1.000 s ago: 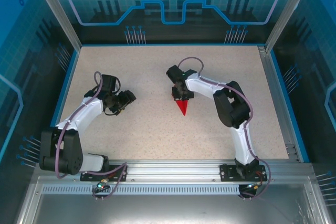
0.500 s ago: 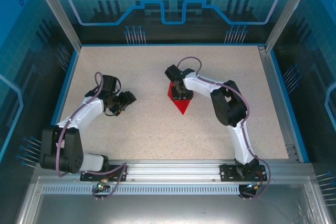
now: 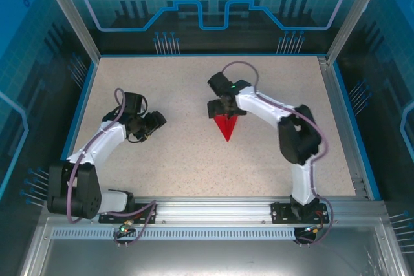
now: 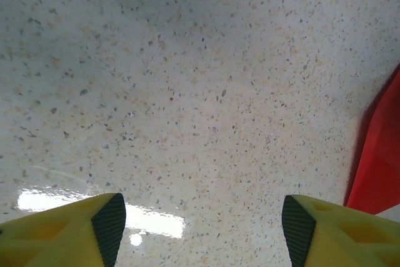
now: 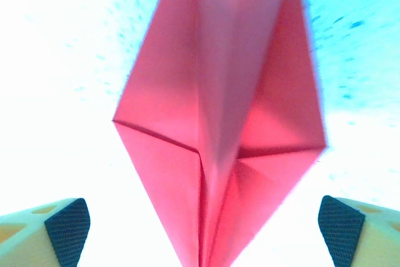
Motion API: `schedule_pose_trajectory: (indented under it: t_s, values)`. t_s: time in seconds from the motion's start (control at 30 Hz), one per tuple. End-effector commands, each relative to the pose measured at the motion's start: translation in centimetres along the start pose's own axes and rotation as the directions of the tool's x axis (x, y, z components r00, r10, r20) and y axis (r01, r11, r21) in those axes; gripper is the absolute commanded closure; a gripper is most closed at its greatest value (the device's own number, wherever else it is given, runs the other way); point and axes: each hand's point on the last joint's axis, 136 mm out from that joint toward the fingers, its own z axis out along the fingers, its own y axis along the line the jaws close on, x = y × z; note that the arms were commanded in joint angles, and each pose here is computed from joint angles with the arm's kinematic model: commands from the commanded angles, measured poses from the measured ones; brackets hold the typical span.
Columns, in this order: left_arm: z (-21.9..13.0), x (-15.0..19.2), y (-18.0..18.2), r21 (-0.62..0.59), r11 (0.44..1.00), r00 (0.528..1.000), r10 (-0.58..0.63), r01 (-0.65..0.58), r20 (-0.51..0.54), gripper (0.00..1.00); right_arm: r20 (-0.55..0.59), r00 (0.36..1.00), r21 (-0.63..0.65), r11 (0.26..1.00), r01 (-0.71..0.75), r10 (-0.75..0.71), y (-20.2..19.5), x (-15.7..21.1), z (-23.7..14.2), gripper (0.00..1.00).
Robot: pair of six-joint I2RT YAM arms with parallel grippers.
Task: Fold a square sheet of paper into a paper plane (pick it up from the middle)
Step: Reset both arms
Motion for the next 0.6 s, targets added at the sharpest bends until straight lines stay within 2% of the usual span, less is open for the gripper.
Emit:
schedule_pose_trajectory:
  t_s: [0.0, 0.1, 0.17, 0.23, 0.3, 0.33, 0.43, 0.5, 0.57]
  values:
    - [-1.6, -1.3, 0.5, -0.048, 0.998, 0.995, 0.048, -0.045, 0.083, 0.29, 0.204, 0.978, 0.012, 0.999, -0.031, 0.028, -2.8, -2.6, -6.6, 0.01]
    - [-2.8, -3.1, 1.3, -0.114, 0.991, 0.981, 0.085, -0.065, 0.176, 0.26, 0.356, 0.931, 0.102, 0.987, -0.122, 0.078, -8.0, -2.8, -10.3, 0.01]
    - [-3.7, -4.6, 2.1, -0.18, 0.981, 0.96, 0.121, -0.077, 0.252, 0.22, 0.488, 0.868, 0.159, 0.969, -0.191, 0.091, -11.8, -2.8, -12.5, 0.01]
    - [-4.6, -6.5, 3.2, -0.262, 0.962, 0.925, 0.165, -0.075, 0.341, 0.15, 0.578, 0.812, 0.179, 0.959, -0.22, 0.079, -15.3, -2.6, -13.0, 0.01]
    - [-5.3, -7.9, 4.2, -0.291, 0.956, 0.902, 0.157, -0.036, 0.402, 0.08, 0.583, 0.811, 0.213, 0.955, -0.207, 0.046, -18.5, -1.7, -11.7, 0.01]
    - [-5.7, -8.9, 4.8, -0.309, 0.951, 0.88, 0.141, 0.007, 0.454, 0.04, 0.556, 0.831, 0.222, 0.957, -0.187, 0.033, -19.7, -1.2, -10.4, 0.01]
    - [-6.4, -11.8, 5.0, -0.332, 0.943, 0.777, 0.191, 0.025, 0.6, 0.01, 0.448, 0.892, 0.277, 0.939, -0.204, 0.062, -23.4, 0.8, -5.4, 0.01]
    - [-6.3, -13.2, 4.6, -0.374, 0.927, 0.724, 0.275, -0.025, 0.633, 0.01, 0.41, 0.91, 0.3, 0.933, -0.197, 0.06, -24.5, 1.0, -3.5, 0.01]
    - [-6.0, -14.5, 4.2, -0.432, 0.899, 0.692, 0.354, -0.067, 0.629, 0.01, 0.435, 0.9, 0.279, 0.948, -0.156, 0.021, -24.1, 0.8, -1.4, 0.01]
